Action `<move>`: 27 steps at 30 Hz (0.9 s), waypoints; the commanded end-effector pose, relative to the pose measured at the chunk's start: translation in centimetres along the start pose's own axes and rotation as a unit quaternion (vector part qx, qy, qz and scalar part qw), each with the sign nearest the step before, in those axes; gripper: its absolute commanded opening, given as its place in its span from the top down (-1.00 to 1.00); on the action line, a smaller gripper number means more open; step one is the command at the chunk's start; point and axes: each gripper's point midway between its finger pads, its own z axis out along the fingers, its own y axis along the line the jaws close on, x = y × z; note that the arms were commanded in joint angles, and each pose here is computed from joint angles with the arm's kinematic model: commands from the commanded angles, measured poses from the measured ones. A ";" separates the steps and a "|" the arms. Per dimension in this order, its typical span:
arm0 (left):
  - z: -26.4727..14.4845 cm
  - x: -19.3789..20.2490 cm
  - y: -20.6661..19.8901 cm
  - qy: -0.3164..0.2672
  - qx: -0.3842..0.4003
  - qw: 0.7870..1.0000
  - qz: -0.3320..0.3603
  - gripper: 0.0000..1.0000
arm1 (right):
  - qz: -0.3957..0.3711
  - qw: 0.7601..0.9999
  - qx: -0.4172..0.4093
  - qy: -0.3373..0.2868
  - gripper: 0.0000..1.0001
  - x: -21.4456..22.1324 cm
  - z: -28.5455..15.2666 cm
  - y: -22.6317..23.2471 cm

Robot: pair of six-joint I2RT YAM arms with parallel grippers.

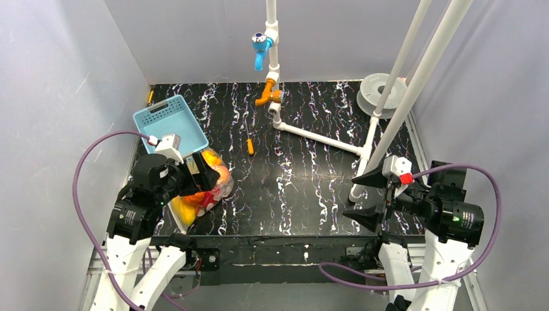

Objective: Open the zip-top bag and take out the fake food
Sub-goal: Pick up the zipper food storage bag at the center of the board.

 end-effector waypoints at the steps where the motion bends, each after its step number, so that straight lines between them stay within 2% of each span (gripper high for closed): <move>1: 0.3 1.0 -0.2 0.026 0.007 1.000 -0.002 -0.99 | -0.025 0.999 -0.032 -0.011 -0.99 -0.5 0.2 0.7; 5: 0.4 0.5 0.1 0.017 0.000 1.000 0.011 -0.99 | -0.022 0.996 -0.085 -0.023 -0.99 -2.4 0.4 1.8; 11: 0.1 -0.3 0.1 0.001 -0.003 1.000 0.014 -0.99 | -0.026 0.989 -0.142 0.001 -0.99 -3.9 0.6 2.7; 18: 0.3 -0.2 0.1 0.004 -0.005 1.000 0.009 -0.99 | -0.068 0.984 -0.162 0.043 -1.00 -4.5 0.6 3.0; 27: 0.1 -0.9 -0.3 0.004 -0.004 1.000 0.009 -0.99 | -0.157 0.975 -0.137 0.077 -1.00 -8.0 1.5 1.1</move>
